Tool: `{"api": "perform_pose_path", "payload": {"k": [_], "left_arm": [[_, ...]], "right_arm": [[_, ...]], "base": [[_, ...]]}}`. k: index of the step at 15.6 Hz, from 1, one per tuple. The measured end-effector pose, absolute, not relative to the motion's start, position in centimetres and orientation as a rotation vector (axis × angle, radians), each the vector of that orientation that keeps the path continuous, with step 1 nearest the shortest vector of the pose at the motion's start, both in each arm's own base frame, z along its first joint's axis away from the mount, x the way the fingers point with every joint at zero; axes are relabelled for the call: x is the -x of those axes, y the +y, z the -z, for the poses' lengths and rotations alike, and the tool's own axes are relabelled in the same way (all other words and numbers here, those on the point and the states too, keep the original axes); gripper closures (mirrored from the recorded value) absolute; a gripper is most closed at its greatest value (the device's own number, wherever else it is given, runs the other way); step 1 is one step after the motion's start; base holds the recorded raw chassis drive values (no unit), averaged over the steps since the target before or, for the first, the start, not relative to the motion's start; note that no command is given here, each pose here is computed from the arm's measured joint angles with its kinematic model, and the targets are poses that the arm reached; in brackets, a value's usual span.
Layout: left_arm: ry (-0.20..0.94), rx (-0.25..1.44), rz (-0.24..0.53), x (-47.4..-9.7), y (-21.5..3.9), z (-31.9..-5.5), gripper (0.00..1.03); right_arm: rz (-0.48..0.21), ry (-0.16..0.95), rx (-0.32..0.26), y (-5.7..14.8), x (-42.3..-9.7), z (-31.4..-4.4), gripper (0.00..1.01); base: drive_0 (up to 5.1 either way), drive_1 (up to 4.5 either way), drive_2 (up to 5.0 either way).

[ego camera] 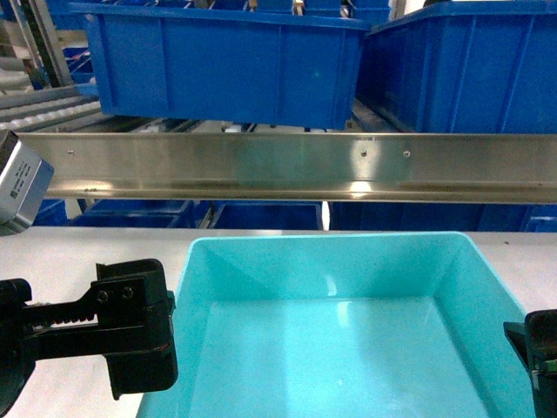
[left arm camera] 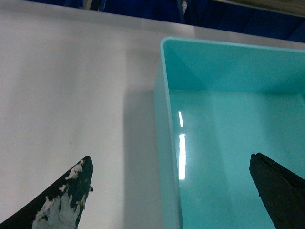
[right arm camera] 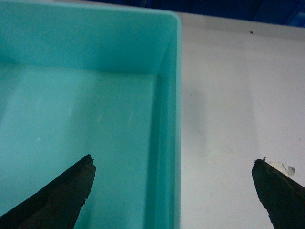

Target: Organize blue bins on left shelf correctly

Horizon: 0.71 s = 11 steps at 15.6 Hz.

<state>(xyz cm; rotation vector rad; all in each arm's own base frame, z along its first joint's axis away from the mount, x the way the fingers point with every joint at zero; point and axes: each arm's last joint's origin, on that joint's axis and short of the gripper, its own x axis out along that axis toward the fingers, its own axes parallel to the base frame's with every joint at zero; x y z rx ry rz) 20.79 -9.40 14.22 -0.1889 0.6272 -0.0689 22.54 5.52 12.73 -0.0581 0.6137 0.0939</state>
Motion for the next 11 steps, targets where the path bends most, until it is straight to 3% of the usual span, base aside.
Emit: {"api": "perform_pose_path", "payload": {"k": [1,4,6,11], "left_arm": [[0.65,0.208,0.061,-21.0,-9.3,-13.6,0.05],[0.66,0.215,0.048,-21.4,-9.0,-13.1,0.05],[0.729,0.205,0.05,-21.5,-9.2,-11.8,0.05],[0.827,0.238,0.07,-22.4,-11.3,-10.8,0.05]], "right_arm": [[-0.063,0.667,0.064,6.1,-23.1,-11.0,0.03],[-0.068,0.685,0.059,6.8,-23.5,-10.4,0.03],[-0.064,0.7,0.051,7.0,-24.0,-10.0,0.03],[-0.037,0.7,0.029,5.9,-25.4,-9.5,0.03]], "base": [[0.0,0.0,0.0],[0.0,0.0,0.0],[0.0,0.0,0.0],[0.0,0.0,0.0]]}}
